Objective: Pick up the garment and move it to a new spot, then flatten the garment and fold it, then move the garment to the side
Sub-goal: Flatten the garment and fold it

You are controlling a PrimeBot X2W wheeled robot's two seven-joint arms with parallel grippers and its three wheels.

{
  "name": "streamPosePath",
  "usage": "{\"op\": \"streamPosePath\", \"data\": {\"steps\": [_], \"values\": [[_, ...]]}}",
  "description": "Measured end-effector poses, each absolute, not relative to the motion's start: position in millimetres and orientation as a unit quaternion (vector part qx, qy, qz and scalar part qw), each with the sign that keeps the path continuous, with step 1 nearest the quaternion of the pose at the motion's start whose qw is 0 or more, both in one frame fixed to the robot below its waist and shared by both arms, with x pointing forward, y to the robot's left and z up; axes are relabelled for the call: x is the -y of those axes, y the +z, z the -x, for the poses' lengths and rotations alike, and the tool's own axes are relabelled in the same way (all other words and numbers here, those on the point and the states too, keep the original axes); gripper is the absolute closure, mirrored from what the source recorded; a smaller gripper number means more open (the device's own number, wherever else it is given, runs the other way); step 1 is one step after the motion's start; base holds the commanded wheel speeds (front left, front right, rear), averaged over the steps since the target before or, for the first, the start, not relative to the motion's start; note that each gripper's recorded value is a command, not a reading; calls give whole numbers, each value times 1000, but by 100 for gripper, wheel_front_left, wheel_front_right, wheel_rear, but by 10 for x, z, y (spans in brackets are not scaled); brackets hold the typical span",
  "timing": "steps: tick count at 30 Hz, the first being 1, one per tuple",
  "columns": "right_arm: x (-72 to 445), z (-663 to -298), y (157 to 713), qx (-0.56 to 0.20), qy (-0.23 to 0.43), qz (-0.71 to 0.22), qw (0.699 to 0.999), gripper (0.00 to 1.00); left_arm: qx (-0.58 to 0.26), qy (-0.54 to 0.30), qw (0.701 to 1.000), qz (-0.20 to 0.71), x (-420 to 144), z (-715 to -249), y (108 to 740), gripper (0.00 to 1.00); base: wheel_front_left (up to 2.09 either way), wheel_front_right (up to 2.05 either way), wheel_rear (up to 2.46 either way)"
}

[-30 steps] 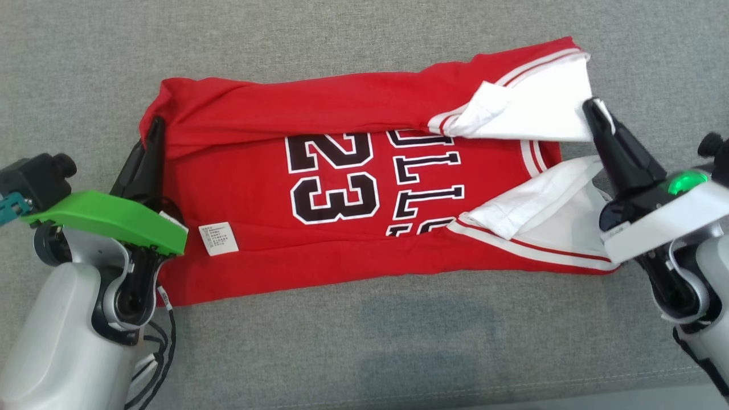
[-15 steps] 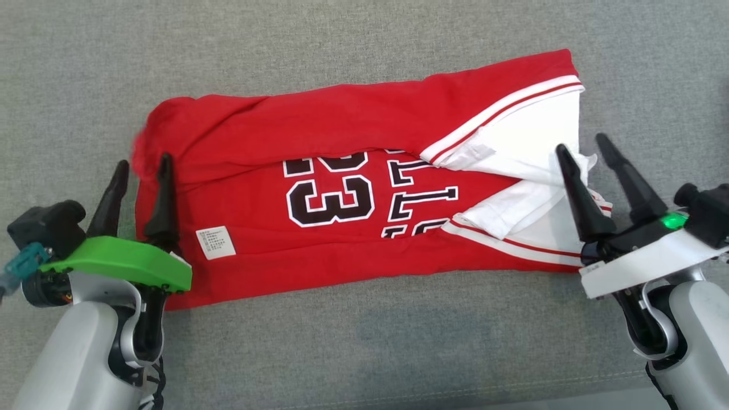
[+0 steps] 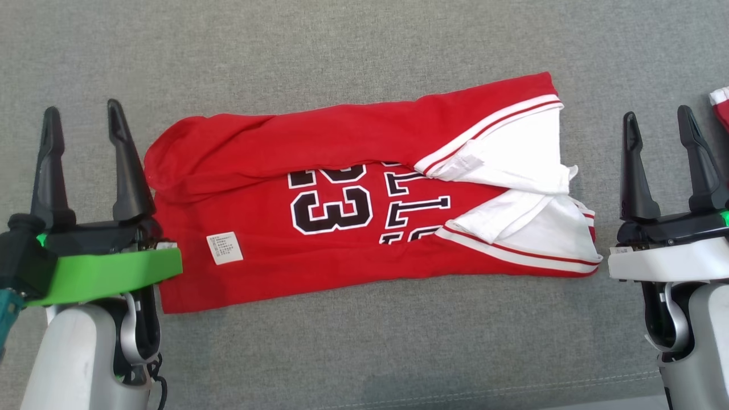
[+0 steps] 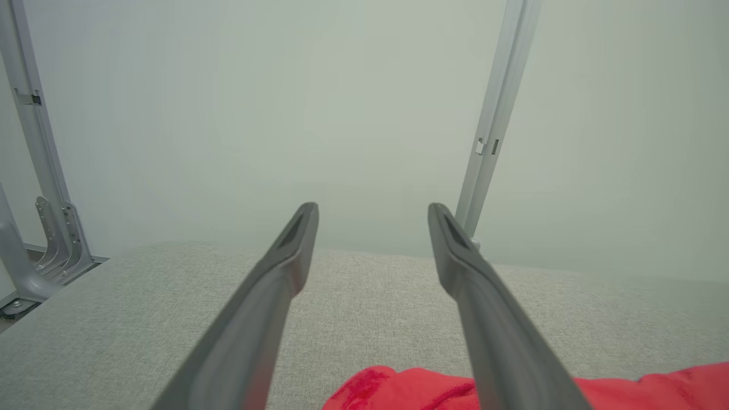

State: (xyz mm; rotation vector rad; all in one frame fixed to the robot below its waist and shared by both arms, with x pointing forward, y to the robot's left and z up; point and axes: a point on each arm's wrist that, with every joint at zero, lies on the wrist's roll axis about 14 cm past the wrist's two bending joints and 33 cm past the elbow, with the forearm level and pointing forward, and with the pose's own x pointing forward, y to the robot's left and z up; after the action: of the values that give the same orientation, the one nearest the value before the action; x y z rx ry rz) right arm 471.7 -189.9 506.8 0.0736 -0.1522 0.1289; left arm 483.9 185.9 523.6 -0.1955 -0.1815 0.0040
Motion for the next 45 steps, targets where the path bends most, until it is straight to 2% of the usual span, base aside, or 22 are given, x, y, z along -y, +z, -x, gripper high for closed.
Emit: {"op": "streamPosePath", "data": {"steps": [6,19,28,35,37,38,39,40,41,45], "values": [[1909,-4637,5089,75,58,-32,995,0,97,-3,993,61,-1890,-4705,5265,0,0,0,0],[1889,-4663,4816,34,54,-57,996,0,63,-13,996,56,-1847,-4612,5024,0,0,0,0],[1593,-4576,4153,-70,79,-99,989,0,59,-17,997,50,-1848,-4636,4976,0,0,0,0],[1440,-4635,3896,-114,86,-128,981,0,50,-23,997,48,-1816,-4653,4901,0,0,0,0],[1405,-4601,3736,-155,93,-123,976,0,48,-21,998,47,-1825,-4650,4890,0,0,0,0],[1400,-4610,3707,-164,98,-117,975,6,48,-20,998,46,-1830,-4647,4886,0,0,0,0],[1392,-4609,3662,-177,101,-114,972,44,47,-19,998,47,-1837,-4644,4882,0,0,0,0],[1373,-4609,3623,-191,106,-111,969,63,47,-17,998,47,-1850,-4641,4878,0,0,0,0],[1366,-4616,3614,-196,112,-106,968,100,46,-16,998,47,-1859,-4639,4874,0,0,0,0],[1317,-4612,3607,-212,126,-103,964,100,45,-11,998,46,-1884,-4642,4861,0,0,0,0]]}}
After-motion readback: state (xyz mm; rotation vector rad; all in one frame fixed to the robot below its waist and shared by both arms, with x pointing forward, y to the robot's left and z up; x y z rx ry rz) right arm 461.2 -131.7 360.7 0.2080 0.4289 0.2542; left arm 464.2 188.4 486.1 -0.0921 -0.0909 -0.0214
